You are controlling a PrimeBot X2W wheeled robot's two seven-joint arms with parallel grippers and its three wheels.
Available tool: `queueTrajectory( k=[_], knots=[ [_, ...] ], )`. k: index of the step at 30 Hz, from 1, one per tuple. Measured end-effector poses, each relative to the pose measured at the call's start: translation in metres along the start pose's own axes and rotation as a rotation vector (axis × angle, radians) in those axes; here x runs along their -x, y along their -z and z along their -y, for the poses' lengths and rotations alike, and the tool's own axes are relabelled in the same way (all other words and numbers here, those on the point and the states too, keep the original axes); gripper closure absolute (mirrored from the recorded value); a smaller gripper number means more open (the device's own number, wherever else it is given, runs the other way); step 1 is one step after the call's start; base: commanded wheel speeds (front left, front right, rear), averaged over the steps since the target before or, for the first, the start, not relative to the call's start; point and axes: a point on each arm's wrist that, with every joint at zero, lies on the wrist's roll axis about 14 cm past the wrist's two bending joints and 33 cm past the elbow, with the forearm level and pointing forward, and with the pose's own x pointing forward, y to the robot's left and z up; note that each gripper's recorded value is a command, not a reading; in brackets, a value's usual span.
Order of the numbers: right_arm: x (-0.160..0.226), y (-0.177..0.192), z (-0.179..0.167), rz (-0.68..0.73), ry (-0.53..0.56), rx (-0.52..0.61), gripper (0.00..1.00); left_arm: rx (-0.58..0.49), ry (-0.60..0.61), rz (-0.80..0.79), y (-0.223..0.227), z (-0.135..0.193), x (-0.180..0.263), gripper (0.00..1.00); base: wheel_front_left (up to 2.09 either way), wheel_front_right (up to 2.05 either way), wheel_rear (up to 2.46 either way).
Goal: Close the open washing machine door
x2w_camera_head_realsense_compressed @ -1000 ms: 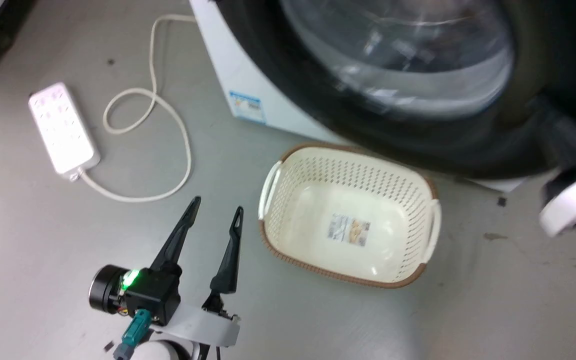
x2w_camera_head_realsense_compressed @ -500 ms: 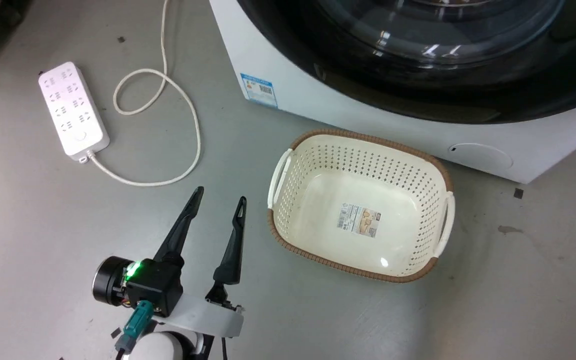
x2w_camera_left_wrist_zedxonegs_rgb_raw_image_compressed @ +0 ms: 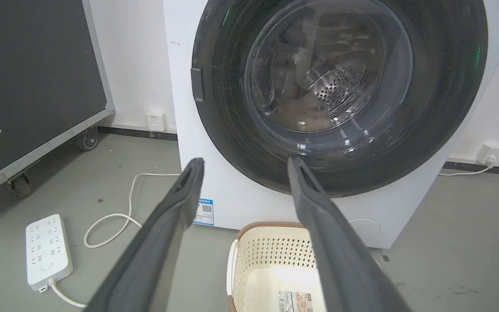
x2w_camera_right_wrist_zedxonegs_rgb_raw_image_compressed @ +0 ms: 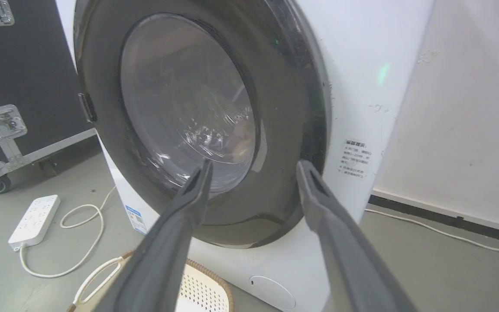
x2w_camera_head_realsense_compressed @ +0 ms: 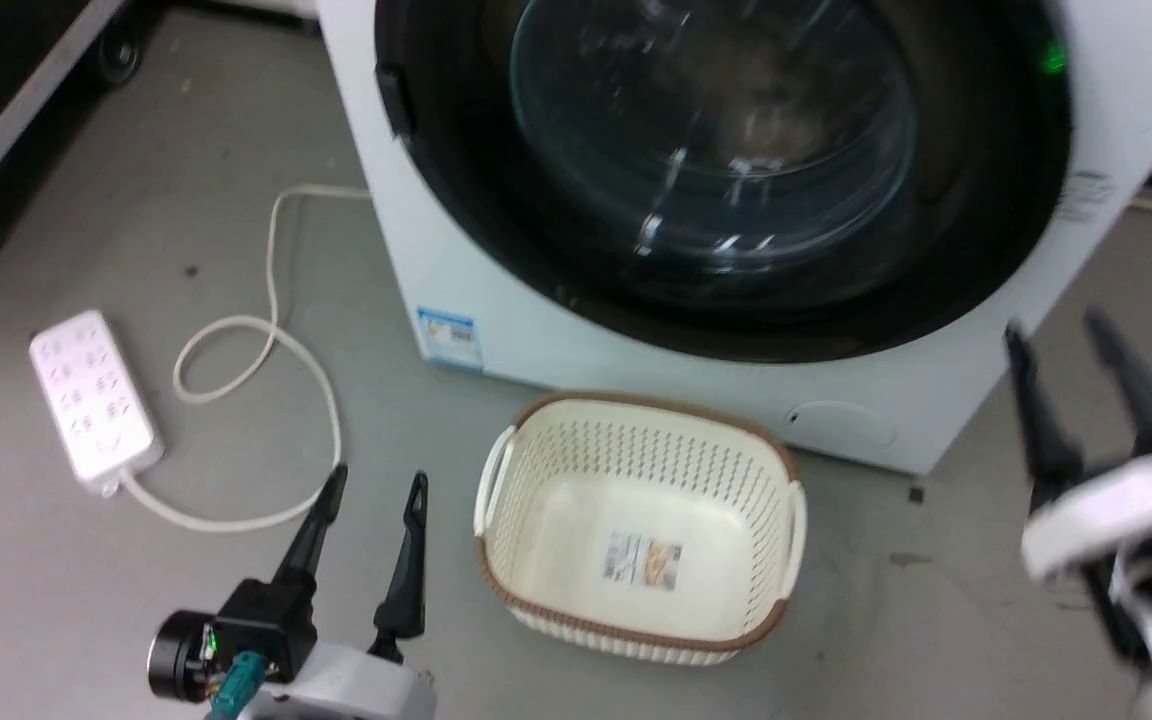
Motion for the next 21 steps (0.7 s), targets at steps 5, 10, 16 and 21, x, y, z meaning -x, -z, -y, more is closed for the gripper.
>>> queueTrajectory(
  k=[5,10,16,21],
  knots=[
    [0.065,0.004,-0.004,0.007,0.068,0.011,0.0,0.012,0.044,0.013,-0.005,0.013,0.005,0.0,0.0,0.0,0.0],
    [0.114,0.012,-0.008,-0.009,0.165,-0.022,0.0,0.015,0.088,0.024,-0.008,0.025,0.003,0.0,0.0,0.0,0.0],
    [0.137,0.021,-0.008,-0.042,0.198,-0.016,0.0,0.009,0.124,0.016,-0.005,0.037,0.004,0.0,0.0,0.0,0.0],
    [0.137,0.02,-0.009,-0.039,0.197,-0.016,1.0,0.011,0.129,0.013,-0.004,0.039,0.003,1.0,0.0,0.0,0.0]
  ],
)
